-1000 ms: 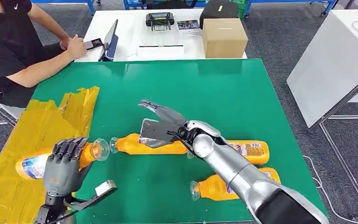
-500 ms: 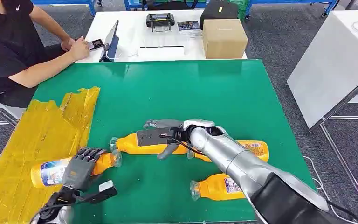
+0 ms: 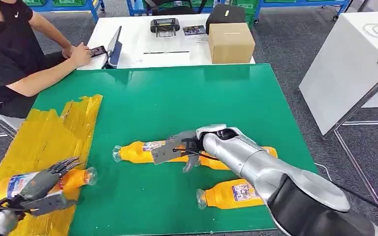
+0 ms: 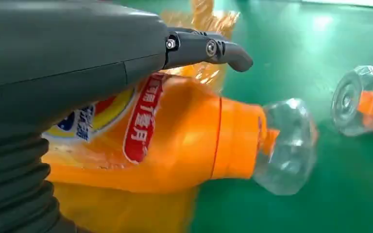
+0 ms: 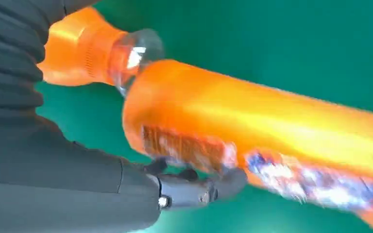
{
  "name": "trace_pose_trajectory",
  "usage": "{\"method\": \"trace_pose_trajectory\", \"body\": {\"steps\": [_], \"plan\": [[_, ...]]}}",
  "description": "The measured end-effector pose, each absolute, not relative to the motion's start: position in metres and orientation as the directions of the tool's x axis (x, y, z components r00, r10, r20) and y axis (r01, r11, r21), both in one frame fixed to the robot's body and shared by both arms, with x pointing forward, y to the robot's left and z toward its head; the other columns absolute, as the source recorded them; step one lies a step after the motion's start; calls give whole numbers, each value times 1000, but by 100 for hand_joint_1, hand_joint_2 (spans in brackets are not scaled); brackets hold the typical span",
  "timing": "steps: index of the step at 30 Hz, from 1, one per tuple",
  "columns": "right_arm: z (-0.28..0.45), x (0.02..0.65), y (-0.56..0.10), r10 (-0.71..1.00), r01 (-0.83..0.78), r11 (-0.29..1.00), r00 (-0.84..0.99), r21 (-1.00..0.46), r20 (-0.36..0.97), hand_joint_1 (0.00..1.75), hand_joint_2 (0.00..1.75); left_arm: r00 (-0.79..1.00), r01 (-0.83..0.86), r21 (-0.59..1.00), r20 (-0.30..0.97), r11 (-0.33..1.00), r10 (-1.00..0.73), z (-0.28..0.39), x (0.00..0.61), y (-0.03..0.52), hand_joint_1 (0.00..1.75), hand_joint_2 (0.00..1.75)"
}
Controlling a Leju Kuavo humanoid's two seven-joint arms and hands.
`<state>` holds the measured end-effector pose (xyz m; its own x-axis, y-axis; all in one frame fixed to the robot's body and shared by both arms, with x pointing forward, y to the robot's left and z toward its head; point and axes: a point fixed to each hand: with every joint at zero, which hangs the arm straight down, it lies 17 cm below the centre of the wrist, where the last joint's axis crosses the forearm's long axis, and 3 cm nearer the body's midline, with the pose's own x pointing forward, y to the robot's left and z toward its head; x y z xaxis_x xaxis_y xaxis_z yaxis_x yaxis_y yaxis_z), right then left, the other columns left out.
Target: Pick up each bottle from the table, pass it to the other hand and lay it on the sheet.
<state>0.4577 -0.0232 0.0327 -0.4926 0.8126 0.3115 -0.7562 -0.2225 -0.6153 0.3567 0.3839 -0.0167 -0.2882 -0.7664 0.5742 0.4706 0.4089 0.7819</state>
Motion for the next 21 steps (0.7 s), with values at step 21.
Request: {"method": "trace_pose_trajectory", "body": {"steps": [21], "plan": [[1, 472, -45, 837, -647, -335, -538, -685, 100, 0, 175, -367, 510, 591, 807, 625, -463, 39, 326, 308, 0, 0]]}}
